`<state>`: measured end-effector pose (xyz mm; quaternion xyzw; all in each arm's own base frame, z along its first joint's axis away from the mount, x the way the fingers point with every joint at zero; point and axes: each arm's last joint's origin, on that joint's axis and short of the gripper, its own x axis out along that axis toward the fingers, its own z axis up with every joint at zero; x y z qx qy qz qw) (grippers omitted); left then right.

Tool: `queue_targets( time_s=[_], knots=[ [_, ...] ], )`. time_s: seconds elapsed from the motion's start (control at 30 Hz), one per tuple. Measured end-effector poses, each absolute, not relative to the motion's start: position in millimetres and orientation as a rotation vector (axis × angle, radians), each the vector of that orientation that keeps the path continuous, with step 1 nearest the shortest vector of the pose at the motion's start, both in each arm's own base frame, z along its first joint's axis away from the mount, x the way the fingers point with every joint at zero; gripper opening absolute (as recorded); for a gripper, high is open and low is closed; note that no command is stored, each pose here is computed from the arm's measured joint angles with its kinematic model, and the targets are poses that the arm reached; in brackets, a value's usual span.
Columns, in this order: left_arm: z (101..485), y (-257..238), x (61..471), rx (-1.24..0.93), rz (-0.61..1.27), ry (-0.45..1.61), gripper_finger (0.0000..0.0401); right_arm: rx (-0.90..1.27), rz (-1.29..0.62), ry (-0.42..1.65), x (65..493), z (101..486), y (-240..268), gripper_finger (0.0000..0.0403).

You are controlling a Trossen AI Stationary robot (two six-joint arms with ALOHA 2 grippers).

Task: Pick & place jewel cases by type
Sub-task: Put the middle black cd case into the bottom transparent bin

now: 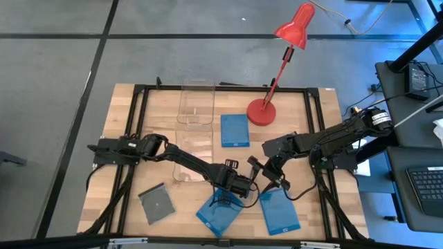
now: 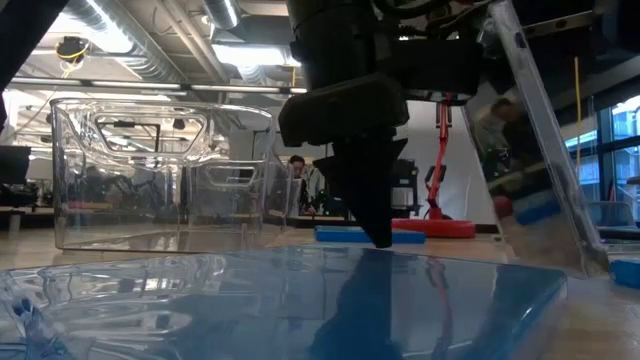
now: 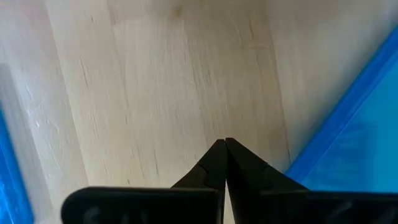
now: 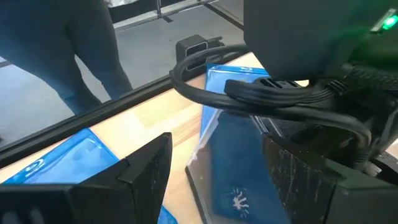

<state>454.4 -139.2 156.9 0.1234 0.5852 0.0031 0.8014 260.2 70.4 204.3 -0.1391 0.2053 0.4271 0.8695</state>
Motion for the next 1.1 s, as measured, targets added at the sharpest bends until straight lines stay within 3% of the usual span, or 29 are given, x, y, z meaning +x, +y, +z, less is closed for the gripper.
queue_targets(
  time_s=[1.1],
  knots=[
    [156.0, -138.9, 455.0, 0.259, 0.009, 1.250, 0.0003, -0.326, 0.832, 0.434, 263.4, 210.2, 70.9, 0.0255]
  ],
)
